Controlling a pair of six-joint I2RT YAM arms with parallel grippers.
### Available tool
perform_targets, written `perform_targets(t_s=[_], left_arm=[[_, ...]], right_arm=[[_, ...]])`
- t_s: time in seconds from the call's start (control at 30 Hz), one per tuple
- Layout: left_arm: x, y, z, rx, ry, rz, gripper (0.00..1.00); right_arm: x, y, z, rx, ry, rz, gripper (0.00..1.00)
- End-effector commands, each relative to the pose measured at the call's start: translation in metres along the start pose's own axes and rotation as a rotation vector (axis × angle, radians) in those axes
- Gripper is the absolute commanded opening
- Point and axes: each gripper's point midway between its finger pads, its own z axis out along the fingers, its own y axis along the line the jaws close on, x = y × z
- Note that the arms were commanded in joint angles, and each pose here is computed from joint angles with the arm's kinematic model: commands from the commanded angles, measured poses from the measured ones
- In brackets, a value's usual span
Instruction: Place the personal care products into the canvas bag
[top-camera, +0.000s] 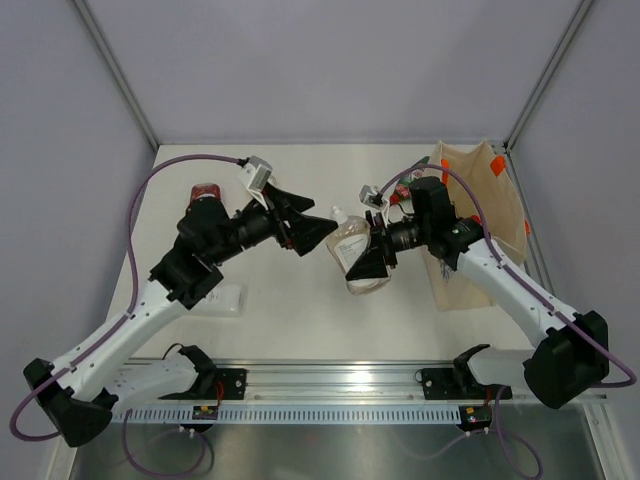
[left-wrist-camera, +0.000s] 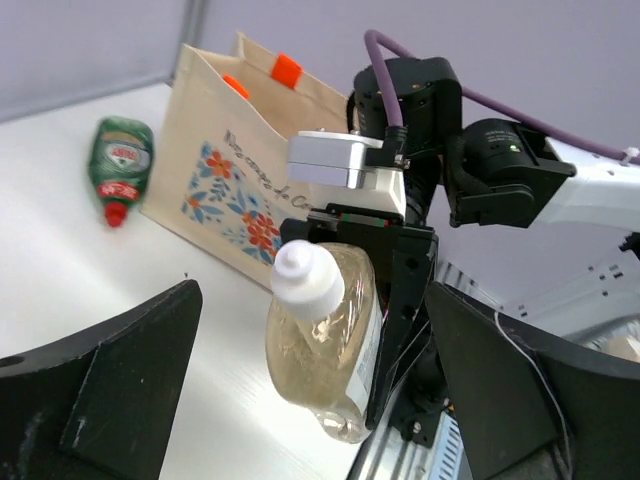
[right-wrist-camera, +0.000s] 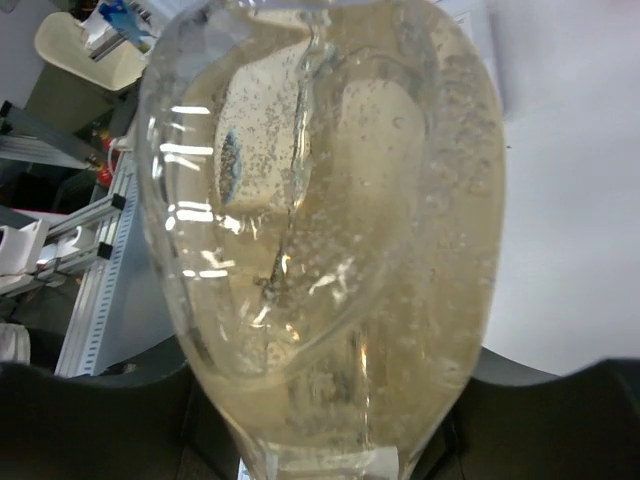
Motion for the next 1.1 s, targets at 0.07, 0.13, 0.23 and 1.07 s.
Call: perform_targets(t_s=[0.07, 0.13, 0.23, 1.07], left_arm=[[-0.019, 0.034, -0.028, -0.264, 0.012, 0.119, 0.99], [-0.015, 0.048, -0.047, -0.372, 0.033, 0.118, 0.99], [0.0, 0.072, -0.077, -0.538, 0.033, 0.056, 0.99], [0.142, 0.14, -0.237, -1.411, 0.069, -0.594, 0.99]], right_arm=[[-0.069, 0.014, -0.035, 0.119, -0.093, -0.209, 0.0], [-0.095, 0.005, -0.062, 0.256, -0.134, -0.216, 0.0], [-0.13, -0.011, -0.114, 0.467, -0.21, -0.193, 0.0], [0.03, -0.164, -0.302, 1.283, 0.31, 0.323, 0.07]])
